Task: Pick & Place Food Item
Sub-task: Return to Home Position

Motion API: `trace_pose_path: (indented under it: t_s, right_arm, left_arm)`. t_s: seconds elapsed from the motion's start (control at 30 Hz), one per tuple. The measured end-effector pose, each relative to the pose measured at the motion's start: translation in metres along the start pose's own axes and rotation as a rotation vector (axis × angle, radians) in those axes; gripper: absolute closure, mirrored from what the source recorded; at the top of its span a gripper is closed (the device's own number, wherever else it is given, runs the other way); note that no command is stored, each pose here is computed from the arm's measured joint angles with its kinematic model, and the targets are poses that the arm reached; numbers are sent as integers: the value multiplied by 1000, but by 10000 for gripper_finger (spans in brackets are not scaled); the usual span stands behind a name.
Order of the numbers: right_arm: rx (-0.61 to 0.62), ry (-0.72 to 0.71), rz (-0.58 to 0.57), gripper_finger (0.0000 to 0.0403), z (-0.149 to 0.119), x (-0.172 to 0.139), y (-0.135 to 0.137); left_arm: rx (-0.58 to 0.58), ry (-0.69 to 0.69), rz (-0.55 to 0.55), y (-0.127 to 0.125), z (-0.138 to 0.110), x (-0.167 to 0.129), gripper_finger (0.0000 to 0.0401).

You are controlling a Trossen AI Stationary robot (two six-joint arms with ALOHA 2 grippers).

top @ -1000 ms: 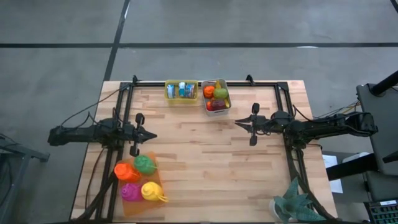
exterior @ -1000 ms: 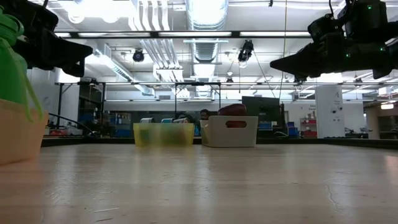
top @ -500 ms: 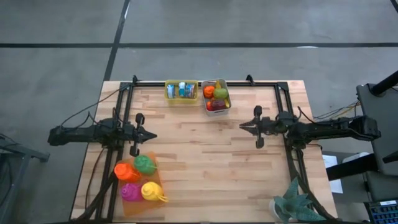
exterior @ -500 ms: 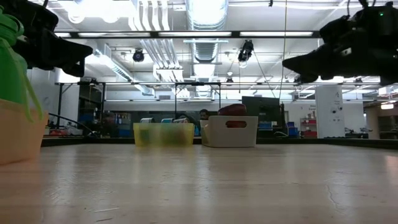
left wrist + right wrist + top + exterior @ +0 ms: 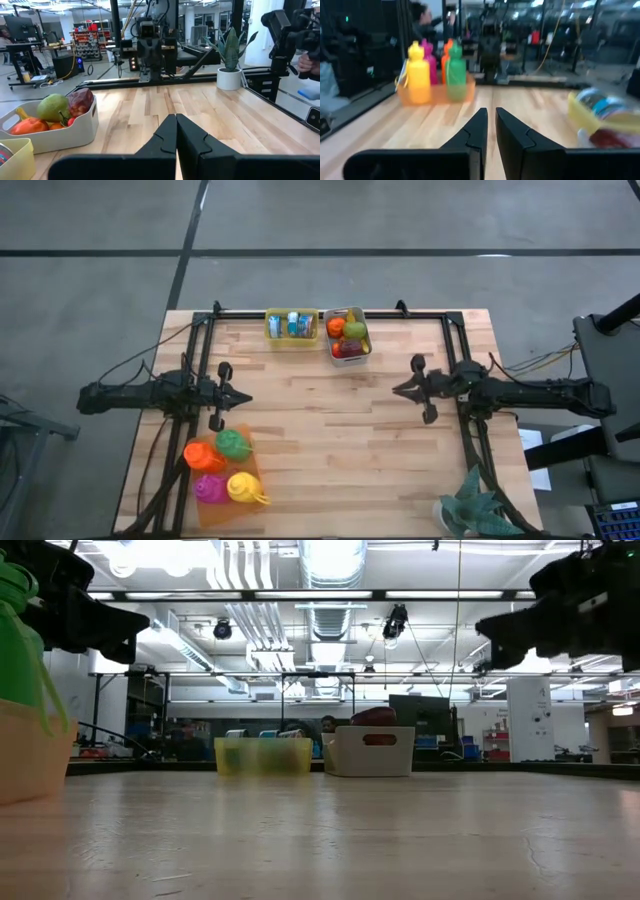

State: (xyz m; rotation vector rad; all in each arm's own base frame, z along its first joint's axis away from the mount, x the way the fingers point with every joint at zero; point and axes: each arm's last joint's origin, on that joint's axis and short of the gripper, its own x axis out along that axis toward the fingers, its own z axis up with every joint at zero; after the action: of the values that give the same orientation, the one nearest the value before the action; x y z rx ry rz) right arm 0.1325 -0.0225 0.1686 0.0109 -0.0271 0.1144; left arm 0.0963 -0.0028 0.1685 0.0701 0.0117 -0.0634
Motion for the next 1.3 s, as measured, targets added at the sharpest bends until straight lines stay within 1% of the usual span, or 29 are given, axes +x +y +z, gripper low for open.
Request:
trace_pose_path:
  t_s: [0.13, 0.2, 0.63, 0.83, 0.97, 1.3]
  right_arm:
    - [-16, -75, -5, 370, 9, -6, 2]
    - [-8, -88, -8, 370, 11, -9, 3]
    - [31, -56, -16, 370, 8, -30, 11]
    - [7, -100, -12, 370, 11, -37, 14]
    - [-9, -97, -14, 370, 11, -36, 13]
    - [115, -94, -8, 370, 11, -36, 13]
  left_arm:
    - [0, 0, 0, 0, 0, 0, 399]
    - [0, 0, 0, 0, 0, 0, 399]
    - [0, 0, 0, 0, 0, 0, 399]
    - [0, 0, 0, 0, 0, 0, 399]
    - [-1, 2, -1, 0, 0, 0, 399]
    - [-1, 7, 0, 0, -1, 0, 399]
